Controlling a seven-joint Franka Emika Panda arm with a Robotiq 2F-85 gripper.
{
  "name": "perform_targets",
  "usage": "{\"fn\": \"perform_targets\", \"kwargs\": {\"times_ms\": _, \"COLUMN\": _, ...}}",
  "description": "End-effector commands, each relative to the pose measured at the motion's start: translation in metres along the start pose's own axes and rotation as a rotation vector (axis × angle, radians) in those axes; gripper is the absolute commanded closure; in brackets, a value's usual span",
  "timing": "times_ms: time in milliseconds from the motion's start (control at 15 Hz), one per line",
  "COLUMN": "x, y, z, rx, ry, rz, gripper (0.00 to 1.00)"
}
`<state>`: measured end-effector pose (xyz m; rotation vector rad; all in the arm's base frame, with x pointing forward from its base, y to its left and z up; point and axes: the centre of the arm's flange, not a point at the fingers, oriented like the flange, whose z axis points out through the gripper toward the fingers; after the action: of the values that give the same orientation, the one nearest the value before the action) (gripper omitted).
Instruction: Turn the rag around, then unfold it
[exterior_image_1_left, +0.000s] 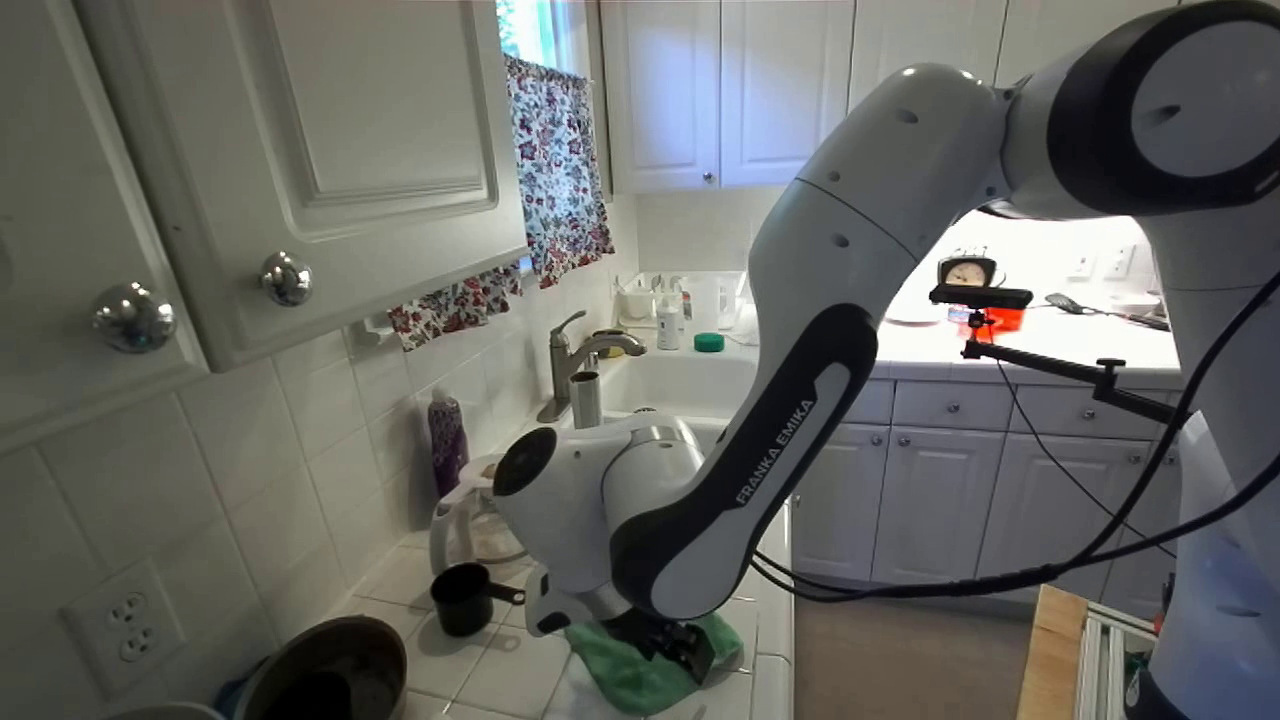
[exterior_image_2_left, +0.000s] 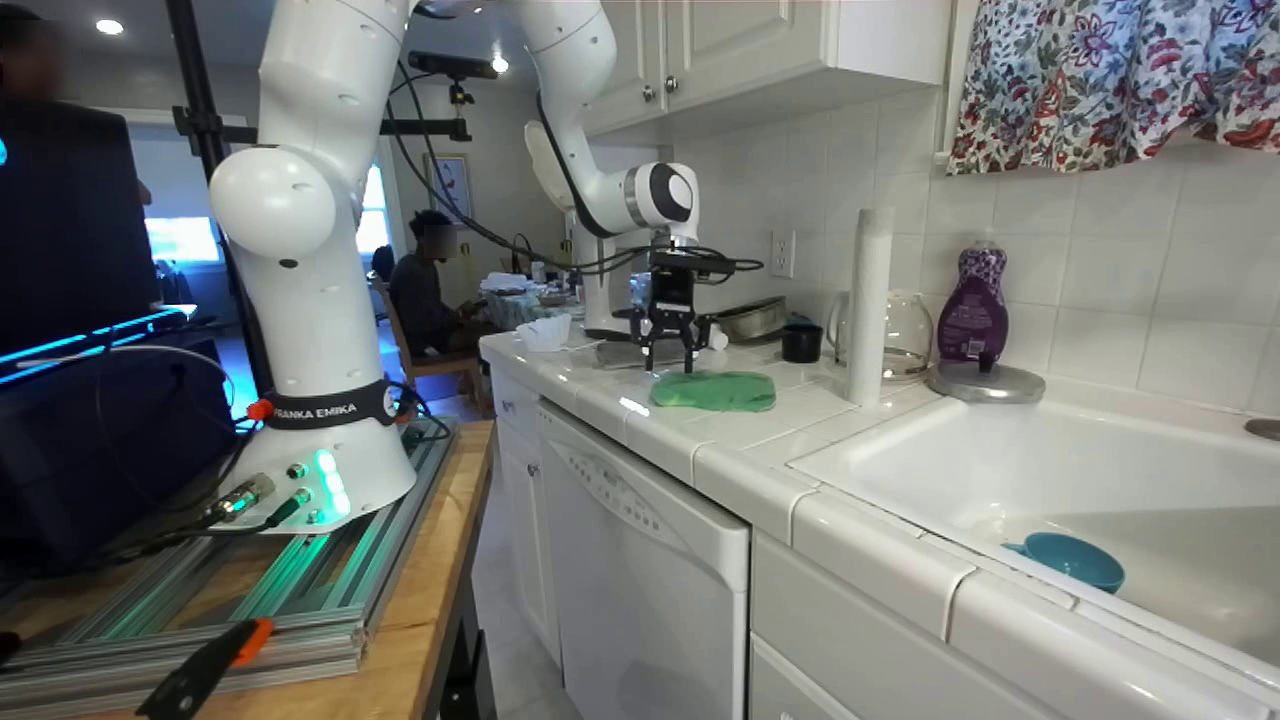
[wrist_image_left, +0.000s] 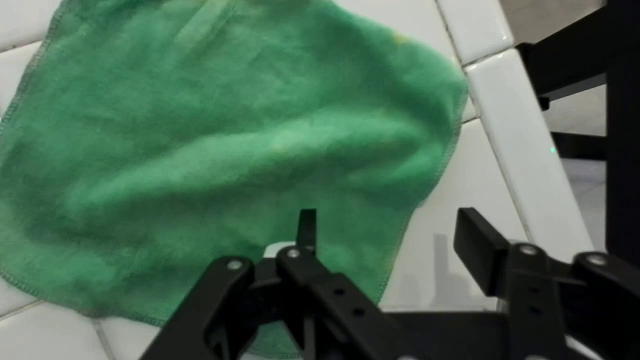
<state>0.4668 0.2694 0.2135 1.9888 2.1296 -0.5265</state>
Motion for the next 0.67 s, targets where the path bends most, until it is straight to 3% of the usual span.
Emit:
{"fn": "perform_targets", "kwargs": {"times_ms": 0, "x": -0.015, "y": -0.023, "z": -0.001, "rx": -0.083, "ry": 0.075, "rz": 0.043, "gripper": 0.60}}
{"fn": "perform_targets", "kwargs": {"times_ms": 333, "x": -0.017, "y": -0.033, "z": -0.005, "rx": -0.146, "ry": 0.111, "rz": 0.056, "gripper": 0.94}}
{"fn": "perform_targets", "kwargs": {"times_ms": 600, "x": -0.022, "y": -0.030, "z": 0.003, "rx": -0.166, "ry": 0.134, "rz": 0.058, "gripper": 1.00}}
